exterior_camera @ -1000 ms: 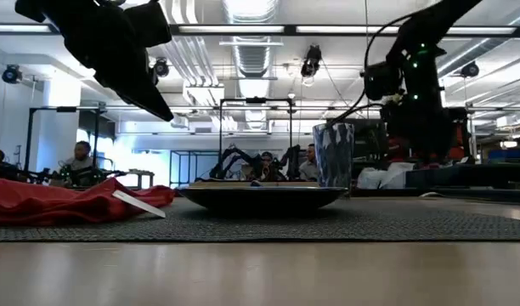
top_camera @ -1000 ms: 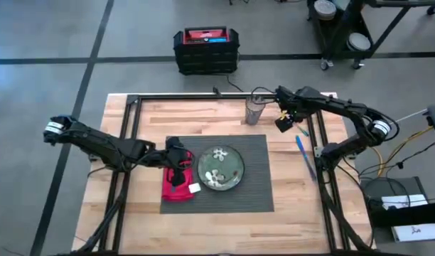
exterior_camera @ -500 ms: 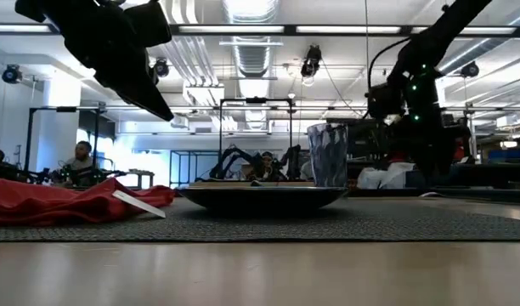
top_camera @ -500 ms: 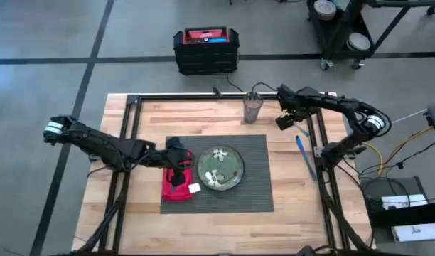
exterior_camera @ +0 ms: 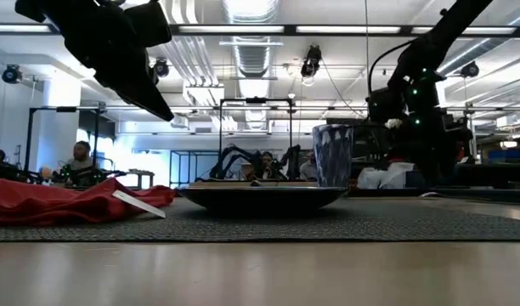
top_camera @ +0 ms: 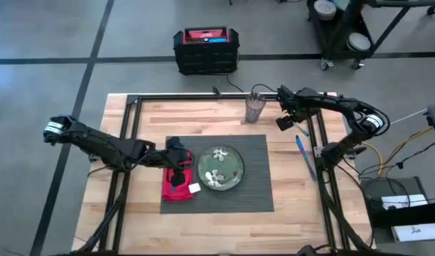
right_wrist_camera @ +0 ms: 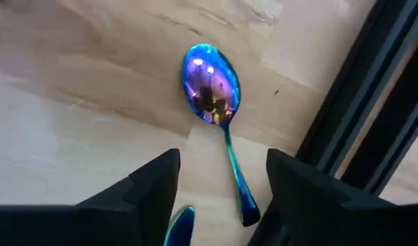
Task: Set table place
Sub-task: Put the blue spoon on the gray table mat to the right of the green plate
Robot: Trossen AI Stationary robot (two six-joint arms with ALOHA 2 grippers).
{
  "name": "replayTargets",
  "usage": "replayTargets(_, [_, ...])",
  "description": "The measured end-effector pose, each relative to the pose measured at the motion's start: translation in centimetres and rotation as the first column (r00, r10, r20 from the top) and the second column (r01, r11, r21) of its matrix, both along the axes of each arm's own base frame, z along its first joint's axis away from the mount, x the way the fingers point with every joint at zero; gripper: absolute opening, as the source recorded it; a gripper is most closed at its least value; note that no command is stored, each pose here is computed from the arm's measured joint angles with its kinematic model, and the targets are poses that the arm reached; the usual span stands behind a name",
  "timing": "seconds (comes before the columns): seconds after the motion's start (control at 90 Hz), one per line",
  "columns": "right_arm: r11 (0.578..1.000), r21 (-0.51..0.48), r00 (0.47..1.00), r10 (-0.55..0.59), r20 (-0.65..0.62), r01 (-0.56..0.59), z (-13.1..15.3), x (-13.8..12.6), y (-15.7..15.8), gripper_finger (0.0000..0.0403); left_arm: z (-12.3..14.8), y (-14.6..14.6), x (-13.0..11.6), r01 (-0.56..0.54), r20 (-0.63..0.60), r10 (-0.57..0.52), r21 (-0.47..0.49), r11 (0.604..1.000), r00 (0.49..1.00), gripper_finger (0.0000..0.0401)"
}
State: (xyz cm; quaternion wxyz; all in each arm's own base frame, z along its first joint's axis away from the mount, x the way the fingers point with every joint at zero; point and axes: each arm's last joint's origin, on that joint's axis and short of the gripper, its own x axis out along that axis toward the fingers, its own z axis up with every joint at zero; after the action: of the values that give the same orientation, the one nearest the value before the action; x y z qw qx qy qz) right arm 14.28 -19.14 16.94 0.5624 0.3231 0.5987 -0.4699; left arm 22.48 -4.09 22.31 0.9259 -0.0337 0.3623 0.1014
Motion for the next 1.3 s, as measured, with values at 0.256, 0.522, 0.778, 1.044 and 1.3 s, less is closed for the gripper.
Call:
replayTargets(0.256, [0.998,-0.034,0.998,-0.047,0.032,0.048,-0.2,0.0,-0.3,0.0207,0.0,0.0,0.0,0.0,0.0,0.0,0.0,1.0,1.0,0.0077])
replayTargets(0.522, [0.996,-0.059,0.996,-0.071,0.057,0.074,-1.1,-0.1,-0.2,0.0188,0.0,0.0,0.0,0.0,0.0,0.0,0.0,1.0,1.0,0.0077])
replayTargets(0.778, [0.995,-0.054,0.995,-0.081,0.055,0.084,-2.5,-0.1,-0.1,0.0168,0.0,0.0,0.0,0.0,0.004,0.0,-0.001,1.0,1.0,0.0077])
replayTargets(1.044, [0.997,-0.034,0.997,-0.07,0.043,0.071,-3.3,0.2,-0.4,0.0136,0.0,0.0,0.0,0.0,0.006,0.0,-0.002,1.0,1.0,0.0077])
replayTargets(1.3, [0.999,-0.016,0.997,-0.05,0.053,0.051,-3.3,0.2,-0.3,0.0058,0.0,0.0,0.0,0.0,0.007,0.0,-0.002,1.0,1.0,0.0077])
